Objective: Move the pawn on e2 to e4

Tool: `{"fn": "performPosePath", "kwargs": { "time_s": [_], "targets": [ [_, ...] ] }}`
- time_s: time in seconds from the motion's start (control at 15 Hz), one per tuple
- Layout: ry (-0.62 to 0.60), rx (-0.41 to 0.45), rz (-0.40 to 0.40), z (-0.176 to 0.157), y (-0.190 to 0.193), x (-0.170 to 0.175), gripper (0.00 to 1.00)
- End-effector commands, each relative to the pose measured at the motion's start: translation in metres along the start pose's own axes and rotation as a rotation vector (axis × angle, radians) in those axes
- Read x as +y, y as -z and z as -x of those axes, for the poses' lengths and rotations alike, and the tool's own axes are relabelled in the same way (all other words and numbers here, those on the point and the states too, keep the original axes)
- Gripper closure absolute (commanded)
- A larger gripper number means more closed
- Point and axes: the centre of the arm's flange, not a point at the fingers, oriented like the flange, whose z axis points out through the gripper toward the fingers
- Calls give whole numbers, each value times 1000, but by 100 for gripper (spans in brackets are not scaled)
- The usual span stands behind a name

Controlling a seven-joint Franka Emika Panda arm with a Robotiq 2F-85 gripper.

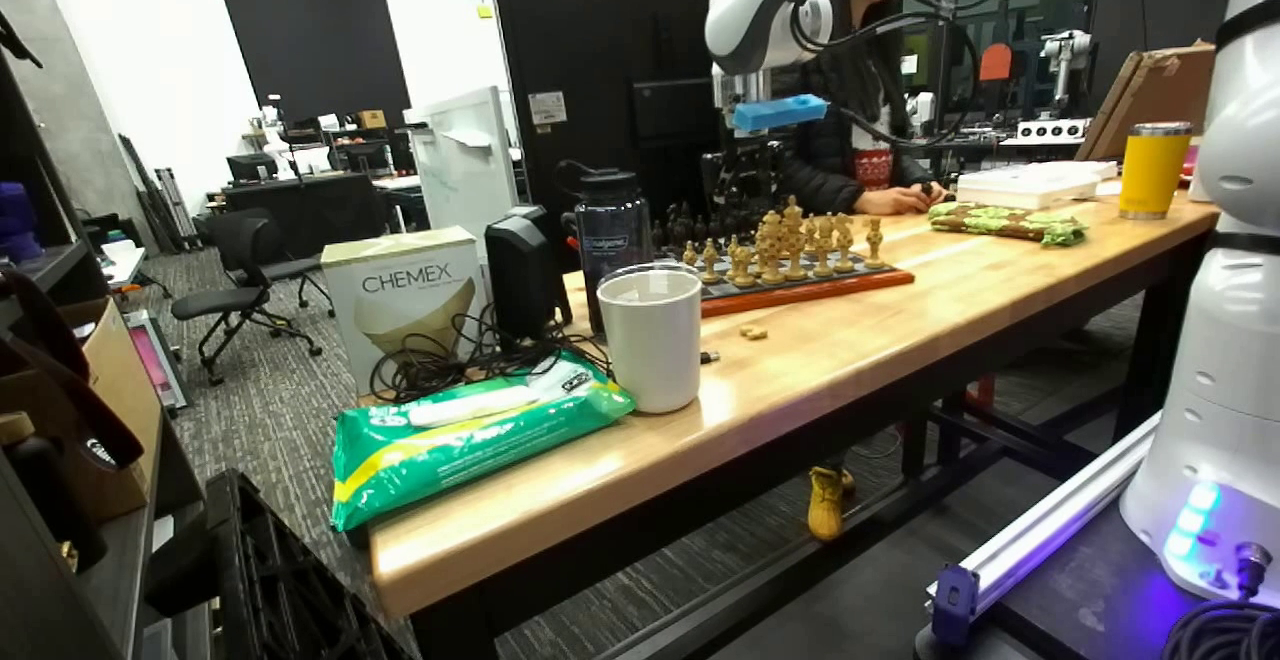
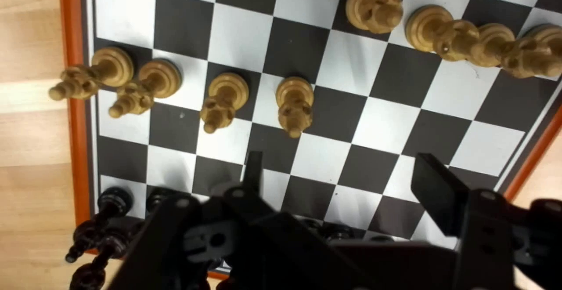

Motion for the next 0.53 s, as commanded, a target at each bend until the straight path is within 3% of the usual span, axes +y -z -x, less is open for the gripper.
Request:
{"fn": "performPosePath", "kwargs": {
  "time_s": [0.0, 0.47],
  "targets": [
    [21, 4, 8, 29, 36, -6, 0],
    [62, -5, -55, 77, 69, -11, 0]
  ]
}}
